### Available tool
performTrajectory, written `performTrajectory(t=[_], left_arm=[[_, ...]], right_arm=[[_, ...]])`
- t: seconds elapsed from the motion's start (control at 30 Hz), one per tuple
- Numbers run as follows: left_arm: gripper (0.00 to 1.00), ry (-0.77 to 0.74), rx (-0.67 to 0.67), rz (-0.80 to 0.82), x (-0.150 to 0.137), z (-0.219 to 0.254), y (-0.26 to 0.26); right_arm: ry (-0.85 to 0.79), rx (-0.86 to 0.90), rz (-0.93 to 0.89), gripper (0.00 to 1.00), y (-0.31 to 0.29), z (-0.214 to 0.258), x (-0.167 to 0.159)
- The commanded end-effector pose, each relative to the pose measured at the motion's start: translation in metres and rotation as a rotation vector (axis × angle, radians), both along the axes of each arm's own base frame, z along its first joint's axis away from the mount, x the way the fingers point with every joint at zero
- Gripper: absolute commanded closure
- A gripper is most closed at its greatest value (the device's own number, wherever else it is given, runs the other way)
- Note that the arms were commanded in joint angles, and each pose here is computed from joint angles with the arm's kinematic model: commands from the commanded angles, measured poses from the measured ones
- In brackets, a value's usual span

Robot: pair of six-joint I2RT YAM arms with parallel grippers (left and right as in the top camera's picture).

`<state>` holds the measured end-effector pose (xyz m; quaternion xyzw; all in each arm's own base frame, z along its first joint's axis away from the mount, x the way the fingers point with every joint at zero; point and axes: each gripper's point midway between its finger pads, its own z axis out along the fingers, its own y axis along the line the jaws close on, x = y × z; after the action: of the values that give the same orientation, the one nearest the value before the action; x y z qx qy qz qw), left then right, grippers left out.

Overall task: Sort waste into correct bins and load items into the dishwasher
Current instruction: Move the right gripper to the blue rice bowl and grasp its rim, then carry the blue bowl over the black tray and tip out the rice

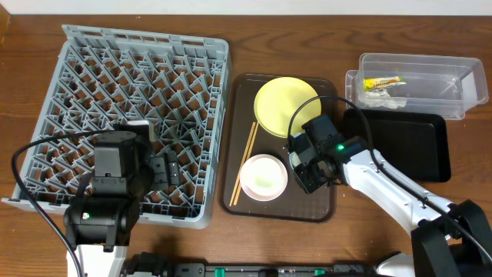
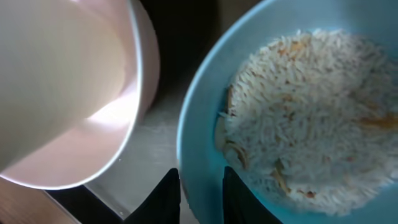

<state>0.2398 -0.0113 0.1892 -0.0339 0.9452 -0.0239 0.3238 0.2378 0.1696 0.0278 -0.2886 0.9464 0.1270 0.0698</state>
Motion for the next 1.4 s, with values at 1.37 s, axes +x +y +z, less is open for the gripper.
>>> performTrajectory(t=[1.37], left_arm=[[0.10,-0.016,0.003,0.011,0.001,0.008,0.001]], right_arm=[[-0.234,0.149,-0.208,0.99,0.001,0.112,0.063]])
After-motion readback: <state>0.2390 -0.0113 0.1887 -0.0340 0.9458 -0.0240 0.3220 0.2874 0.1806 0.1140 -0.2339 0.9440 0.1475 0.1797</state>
